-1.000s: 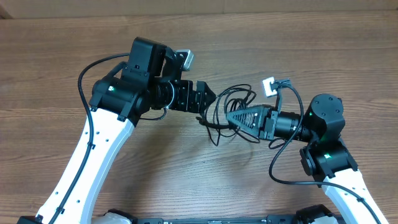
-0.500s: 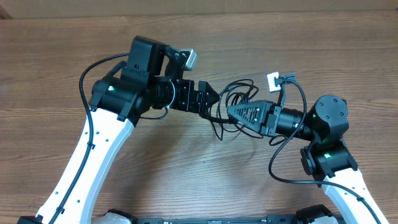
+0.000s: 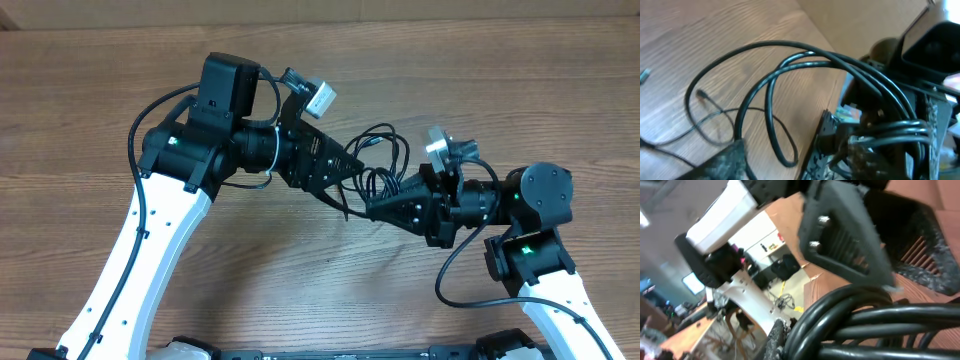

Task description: Untangle cables

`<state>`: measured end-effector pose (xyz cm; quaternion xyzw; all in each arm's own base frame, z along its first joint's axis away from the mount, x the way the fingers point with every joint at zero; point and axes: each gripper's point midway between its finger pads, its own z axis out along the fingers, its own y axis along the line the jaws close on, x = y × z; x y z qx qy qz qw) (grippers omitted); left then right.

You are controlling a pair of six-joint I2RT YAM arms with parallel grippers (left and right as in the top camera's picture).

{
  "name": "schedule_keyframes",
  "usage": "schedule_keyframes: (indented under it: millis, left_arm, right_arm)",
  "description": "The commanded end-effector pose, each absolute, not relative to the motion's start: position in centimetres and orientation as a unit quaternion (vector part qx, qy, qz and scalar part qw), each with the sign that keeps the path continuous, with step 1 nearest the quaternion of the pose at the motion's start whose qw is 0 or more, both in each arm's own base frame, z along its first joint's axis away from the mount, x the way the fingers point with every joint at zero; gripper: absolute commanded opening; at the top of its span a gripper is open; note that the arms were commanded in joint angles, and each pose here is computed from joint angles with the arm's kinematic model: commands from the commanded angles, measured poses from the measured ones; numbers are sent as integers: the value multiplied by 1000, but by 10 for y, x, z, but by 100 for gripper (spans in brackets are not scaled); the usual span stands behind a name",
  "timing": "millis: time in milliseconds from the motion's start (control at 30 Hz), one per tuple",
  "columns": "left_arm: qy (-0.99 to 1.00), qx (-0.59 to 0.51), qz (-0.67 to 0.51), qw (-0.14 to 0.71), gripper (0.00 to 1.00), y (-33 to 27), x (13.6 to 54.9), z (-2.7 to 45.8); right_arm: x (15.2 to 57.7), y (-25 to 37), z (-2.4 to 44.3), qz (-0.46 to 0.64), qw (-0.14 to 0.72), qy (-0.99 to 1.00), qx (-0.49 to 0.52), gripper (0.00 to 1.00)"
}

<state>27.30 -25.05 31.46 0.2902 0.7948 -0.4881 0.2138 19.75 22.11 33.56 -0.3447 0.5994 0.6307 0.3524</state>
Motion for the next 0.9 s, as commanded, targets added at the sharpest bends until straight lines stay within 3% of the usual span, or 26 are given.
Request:
schedule_keyframes:
  millis: [0, 433, 467, 567, 633, 733, 867]
  left_arm:
    - [754, 338, -515, 230, 53, -254, 262, 331]
    - [611, 445, -582, 300, 55, -245, 241, 369]
    - [602, 452, -582, 306, 57, -244, 240, 370]
    - [588, 465, -581, 317, 77, -244, 239, 372]
    - [584, 469, -579, 322, 83, -244, 239, 372]
    - [579, 476, -575, 328, 90, -244, 239, 372]
    - [568, 489, -569, 339, 90, -245, 238, 372]
  right_arm:
    - [188, 220, 340, 628, 354, 582, -376, 4]
    - [189, 220, 340, 634, 345, 588, -365, 4]
    - [189, 220, 341, 635, 343, 590, -362, 4]
    - [189, 220, 344, 637, 344, 590, -357, 7]
    - [192, 220, 348, 640, 346, 593, -344, 8]
    - [194, 219, 359, 649, 351, 591, -327, 8]
    - [187, 218, 374, 659, 355, 577, -327, 8]
